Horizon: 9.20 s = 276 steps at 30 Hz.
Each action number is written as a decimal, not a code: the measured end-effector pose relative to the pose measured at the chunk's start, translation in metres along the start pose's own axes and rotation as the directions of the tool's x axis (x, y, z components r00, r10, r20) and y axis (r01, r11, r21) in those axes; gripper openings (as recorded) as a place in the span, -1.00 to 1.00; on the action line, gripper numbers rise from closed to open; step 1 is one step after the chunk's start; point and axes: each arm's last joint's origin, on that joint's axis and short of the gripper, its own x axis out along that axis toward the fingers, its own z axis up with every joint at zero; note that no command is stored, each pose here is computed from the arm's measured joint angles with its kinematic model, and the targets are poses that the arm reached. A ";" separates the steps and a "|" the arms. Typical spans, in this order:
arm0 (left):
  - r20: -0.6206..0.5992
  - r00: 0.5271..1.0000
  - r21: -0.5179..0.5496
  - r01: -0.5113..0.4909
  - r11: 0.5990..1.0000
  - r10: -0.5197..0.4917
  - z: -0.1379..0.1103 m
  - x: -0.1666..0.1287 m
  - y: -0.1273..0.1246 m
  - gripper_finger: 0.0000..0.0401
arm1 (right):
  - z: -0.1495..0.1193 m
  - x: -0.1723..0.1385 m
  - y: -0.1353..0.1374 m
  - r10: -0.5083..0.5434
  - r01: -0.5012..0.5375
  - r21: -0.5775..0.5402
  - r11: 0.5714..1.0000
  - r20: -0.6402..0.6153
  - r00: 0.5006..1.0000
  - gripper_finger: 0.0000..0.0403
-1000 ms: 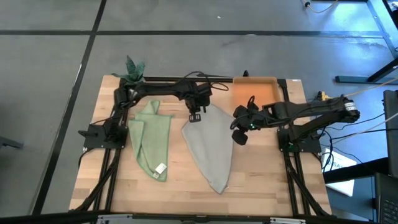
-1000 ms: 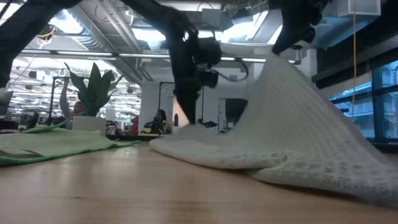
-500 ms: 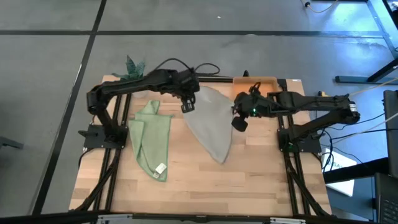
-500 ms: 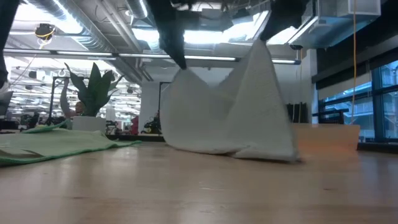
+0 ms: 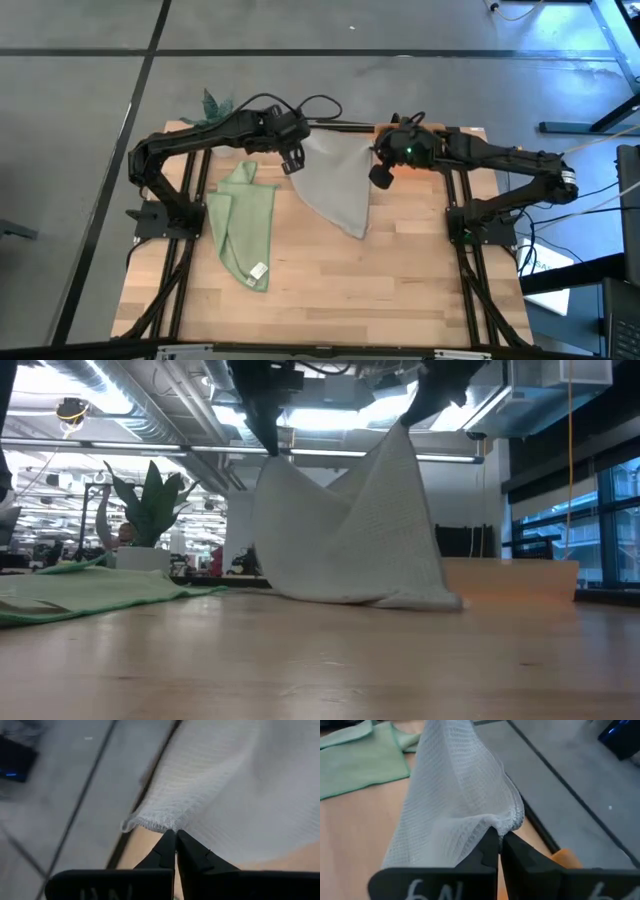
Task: Roll microfiber towels into tight, uniform cylinder then place into a basket
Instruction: Fold the gray microfiber towel
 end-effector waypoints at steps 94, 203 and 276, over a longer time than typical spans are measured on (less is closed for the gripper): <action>0.231 0.960 -0.062 -0.150 0.987 0.160 0.008 -0.091 0.042 -1.00 | 0.069 -0.028 -0.052 -0.314 0.323 -0.239 0.916 0.078 0.946 -0.95; -0.248 0.865 -0.253 0.376 0.891 -0.436 -0.126 0.033 -0.146 -1.00 | -0.076 0.097 0.049 0.294 -0.356 -0.086 0.930 -0.402 0.867 -0.95; -0.437 0.809 -0.266 0.301 0.916 -0.393 -0.125 0.109 -0.118 -0.97 | -0.075 0.097 0.049 0.295 -0.354 -0.086 0.931 -0.392 0.871 -0.95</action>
